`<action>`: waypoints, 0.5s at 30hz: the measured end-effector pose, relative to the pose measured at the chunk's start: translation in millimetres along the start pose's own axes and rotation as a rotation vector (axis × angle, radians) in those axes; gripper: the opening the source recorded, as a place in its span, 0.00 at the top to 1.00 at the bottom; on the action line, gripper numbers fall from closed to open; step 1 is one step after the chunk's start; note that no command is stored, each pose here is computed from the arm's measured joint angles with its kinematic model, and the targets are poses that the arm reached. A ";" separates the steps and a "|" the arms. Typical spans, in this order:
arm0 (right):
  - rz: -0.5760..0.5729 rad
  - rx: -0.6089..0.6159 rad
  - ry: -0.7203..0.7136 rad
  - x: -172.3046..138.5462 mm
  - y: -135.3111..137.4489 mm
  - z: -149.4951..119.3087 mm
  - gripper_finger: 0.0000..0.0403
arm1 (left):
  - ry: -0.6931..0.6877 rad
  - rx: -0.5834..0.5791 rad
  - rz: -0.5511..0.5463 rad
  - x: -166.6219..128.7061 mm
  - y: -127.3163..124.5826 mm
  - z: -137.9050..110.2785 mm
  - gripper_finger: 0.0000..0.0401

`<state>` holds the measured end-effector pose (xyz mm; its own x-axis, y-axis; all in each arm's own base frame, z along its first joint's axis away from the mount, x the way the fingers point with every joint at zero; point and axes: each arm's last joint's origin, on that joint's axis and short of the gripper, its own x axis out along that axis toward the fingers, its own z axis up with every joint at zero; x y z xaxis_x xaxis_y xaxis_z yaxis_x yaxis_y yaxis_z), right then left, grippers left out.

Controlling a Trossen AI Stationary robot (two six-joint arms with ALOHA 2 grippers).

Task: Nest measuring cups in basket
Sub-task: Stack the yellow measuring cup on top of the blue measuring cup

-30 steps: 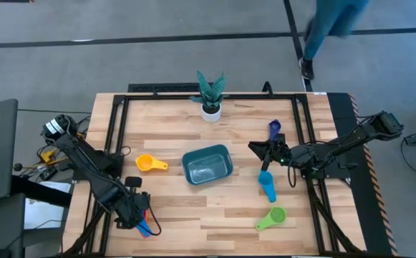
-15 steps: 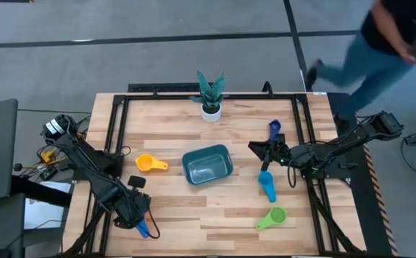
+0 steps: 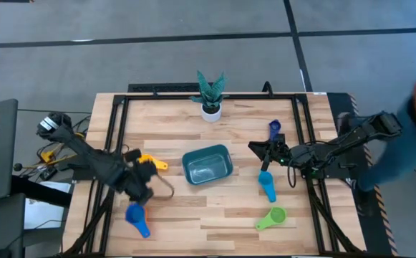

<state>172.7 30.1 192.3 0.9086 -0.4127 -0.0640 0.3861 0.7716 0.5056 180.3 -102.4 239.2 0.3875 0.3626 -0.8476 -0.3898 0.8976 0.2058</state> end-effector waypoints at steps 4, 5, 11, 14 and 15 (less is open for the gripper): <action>0.006 -0.001 0.004 -0.7 0.8 -0.6 0.73 | 0.058 -0.128 0.052 12.2 23.8 10.9 0.97; 0.009 -0.002 0.006 -1.1 1.3 -0.9 0.73 | 0.083 -0.145 0.056 16.9 28.4 11.9 0.98; 0.016 -0.024 0.035 -3.4 2.6 -4.7 0.73 | 0.151 -0.222 0.125 37.2 47.9 13.1 0.94; 0.009 -0.037 0.047 -3.5 1.7 -6.2 0.73 | 0.162 -0.249 0.150 41.8 53.9 14.0 0.88; 0.009 -0.038 0.048 -3.5 1.7 -6.2 0.73 | 0.159 -0.255 0.157 42.3 55.3 14.6 0.85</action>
<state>171.1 35.9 188.0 0.9182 -0.3829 -0.1013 0.3829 0.7932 0.4735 187.3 -33.8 221.8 0.1784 0.4298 -0.8851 -0.6383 0.7351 0.2283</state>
